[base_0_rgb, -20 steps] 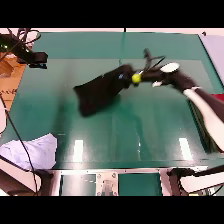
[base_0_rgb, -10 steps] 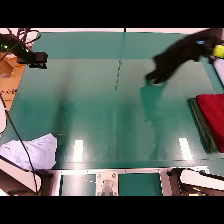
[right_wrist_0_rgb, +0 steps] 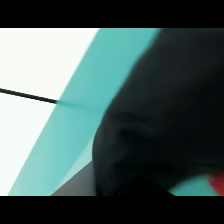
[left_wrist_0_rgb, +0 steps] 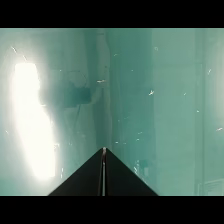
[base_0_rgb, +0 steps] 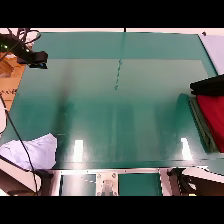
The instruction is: Fold the shirts.
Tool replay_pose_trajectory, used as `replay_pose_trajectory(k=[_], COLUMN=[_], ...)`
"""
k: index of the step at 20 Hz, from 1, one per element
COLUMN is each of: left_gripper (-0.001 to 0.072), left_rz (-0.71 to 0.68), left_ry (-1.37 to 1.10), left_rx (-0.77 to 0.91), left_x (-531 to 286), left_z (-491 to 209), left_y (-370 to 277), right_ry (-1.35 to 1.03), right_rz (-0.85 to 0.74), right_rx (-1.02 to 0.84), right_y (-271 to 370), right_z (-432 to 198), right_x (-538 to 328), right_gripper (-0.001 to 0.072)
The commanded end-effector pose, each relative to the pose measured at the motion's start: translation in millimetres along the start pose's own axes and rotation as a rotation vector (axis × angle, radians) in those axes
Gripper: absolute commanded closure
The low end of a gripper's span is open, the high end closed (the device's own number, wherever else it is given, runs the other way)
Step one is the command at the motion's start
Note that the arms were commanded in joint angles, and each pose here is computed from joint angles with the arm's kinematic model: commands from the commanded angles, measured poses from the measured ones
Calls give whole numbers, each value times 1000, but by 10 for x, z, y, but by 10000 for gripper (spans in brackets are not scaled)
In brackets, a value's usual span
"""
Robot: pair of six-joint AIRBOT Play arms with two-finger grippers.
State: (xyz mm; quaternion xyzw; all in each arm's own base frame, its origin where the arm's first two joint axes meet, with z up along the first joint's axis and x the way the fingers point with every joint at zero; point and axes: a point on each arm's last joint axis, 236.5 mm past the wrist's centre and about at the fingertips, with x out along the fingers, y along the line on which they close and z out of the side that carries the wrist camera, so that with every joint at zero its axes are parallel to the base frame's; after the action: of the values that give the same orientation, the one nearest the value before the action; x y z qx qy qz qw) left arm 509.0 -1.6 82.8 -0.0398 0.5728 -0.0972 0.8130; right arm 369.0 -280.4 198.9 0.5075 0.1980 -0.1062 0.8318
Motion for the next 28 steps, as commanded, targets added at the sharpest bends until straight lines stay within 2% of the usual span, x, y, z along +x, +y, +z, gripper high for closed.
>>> replay_pose_trajectory(k=[1,9,17,18,19,20,22,23,24,25,26,27,28], left_gripper=[681,680,680,681,681,680,681,681,681,681,681,681,681], left_rz=[0,-7,-17,-20,-21,-20,-17,-14,-12,-10,-10,-9,-7], left_ry=[6,42,84,100,107,106,81,67,55,47,41,32,18], left_rx=[-3,-3,-11,-15,-19,-20,-19,-20,-20,-19,-16,-13,-9], left_x=[-1,-3,91,138,172,187,192,194,195,184,153,104,35], left_z=[-14,-101,-207,-250,-272,-272,-212,-180,-151,-131,-114,-94,-73], left_y=[3,-15,-18,-12,-5,0,7,15,18,21,15,4,-10], right_ry=[56,54,259,290,322,368,418,408,376,352,311,264,223], right_rz=[-78,-522,-732,-763,-805,-858,-1023,-1063,-1055,-1015,-963,-909,-852], right_rx=[80,196,367,384,406,425,505,532,540,521,495,460,408], right_y=[-372,-1362,-2327,-2420,-2497,-2546,-2585,-2529,-2413,-2250,-2038,-1819,-1579], right_z=[-87,-407,-1335,-1454,-1567,-1687,-1808,-1764,-1642,-1506,-1328,-1142,-961], right_x=[-454,-1340,-1313,-1343,-1409,-1523,-1903,-2016,-2042,-1997,-1904,-1793,-1664], right_gripper=[696,696,692,530,198,74,81,130,293,487,540,542,604])
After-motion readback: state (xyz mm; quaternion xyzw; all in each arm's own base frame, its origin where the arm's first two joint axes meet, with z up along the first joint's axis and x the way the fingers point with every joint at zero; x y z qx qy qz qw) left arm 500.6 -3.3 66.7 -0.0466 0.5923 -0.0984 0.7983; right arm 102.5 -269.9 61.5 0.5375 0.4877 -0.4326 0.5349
